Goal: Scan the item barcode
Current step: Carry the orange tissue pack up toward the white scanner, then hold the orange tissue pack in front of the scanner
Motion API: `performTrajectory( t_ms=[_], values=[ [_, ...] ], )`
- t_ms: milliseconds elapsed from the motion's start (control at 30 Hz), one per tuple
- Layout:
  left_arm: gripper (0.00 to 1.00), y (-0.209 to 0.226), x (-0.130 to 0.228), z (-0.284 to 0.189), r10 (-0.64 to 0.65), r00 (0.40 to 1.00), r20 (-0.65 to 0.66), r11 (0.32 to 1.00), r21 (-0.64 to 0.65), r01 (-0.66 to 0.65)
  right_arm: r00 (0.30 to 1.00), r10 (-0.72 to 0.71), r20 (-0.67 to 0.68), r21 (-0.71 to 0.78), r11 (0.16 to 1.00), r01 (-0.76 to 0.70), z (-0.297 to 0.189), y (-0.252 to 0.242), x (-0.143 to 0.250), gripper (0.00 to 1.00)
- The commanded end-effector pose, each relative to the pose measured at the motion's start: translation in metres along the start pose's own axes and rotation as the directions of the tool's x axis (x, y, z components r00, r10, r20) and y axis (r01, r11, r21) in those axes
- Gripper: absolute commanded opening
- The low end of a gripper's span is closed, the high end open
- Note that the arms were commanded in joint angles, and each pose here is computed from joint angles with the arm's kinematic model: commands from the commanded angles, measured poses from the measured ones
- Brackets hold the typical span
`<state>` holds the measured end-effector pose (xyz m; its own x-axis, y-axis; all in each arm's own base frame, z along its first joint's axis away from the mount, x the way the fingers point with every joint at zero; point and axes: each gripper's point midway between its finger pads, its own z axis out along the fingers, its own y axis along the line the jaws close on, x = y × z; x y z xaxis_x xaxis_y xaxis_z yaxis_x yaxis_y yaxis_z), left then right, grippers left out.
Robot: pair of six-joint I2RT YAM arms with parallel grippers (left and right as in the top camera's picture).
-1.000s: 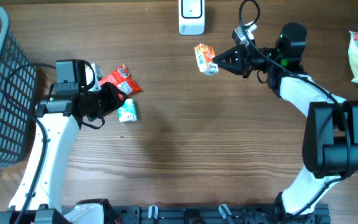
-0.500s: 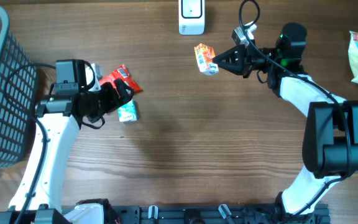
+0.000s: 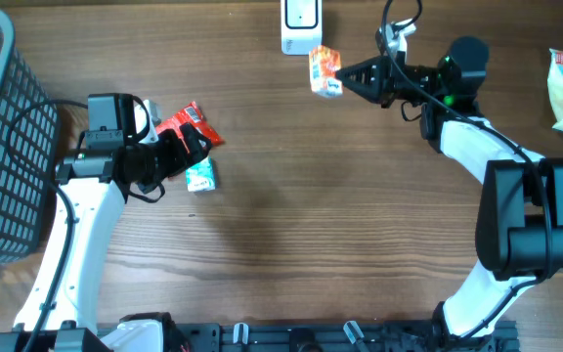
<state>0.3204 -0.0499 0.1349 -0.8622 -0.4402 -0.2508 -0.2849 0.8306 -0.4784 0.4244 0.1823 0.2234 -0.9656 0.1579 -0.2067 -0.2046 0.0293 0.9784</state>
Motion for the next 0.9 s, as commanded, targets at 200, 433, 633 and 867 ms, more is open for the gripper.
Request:
performTrajectory(
  t_ms=[200, 433, 633, 867],
  values=[
    [1.00, 0.000, -0.004, 0.001, 0.005, 1.000, 0.007, 1.000, -0.004, -0.005, 0.972, -0.121, 0.200, 0.204, 0.976, 0.080, -0.006, -0.039, -0.045, 0.05],
    [1.00, 0.000, -0.004, 0.001, 0.005, 1.000, 0.007, 1.000, -0.004, -0.005, 0.961, -0.197, 0.193, 0.678, 0.735, 0.014, -0.031, -0.105, -0.050, 0.05],
    [1.00, 0.000, -0.004, 0.001, 0.005, 1.000, 0.007, 1.000, -0.004, -0.005, 0.898, -0.440, -0.009, 0.965, 0.231, 0.123, -0.046, -0.088, -0.075, 0.05],
    [1.00, 0.001, -0.004, 0.001, 0.004, 1.000, 0.007, 1.000, -0.004, -0.004, 0.639, -0.674, -0.371, 0.925, -0.326, 0.194, -0.017, -0.034, -0.103, 0.05]
  ],
)
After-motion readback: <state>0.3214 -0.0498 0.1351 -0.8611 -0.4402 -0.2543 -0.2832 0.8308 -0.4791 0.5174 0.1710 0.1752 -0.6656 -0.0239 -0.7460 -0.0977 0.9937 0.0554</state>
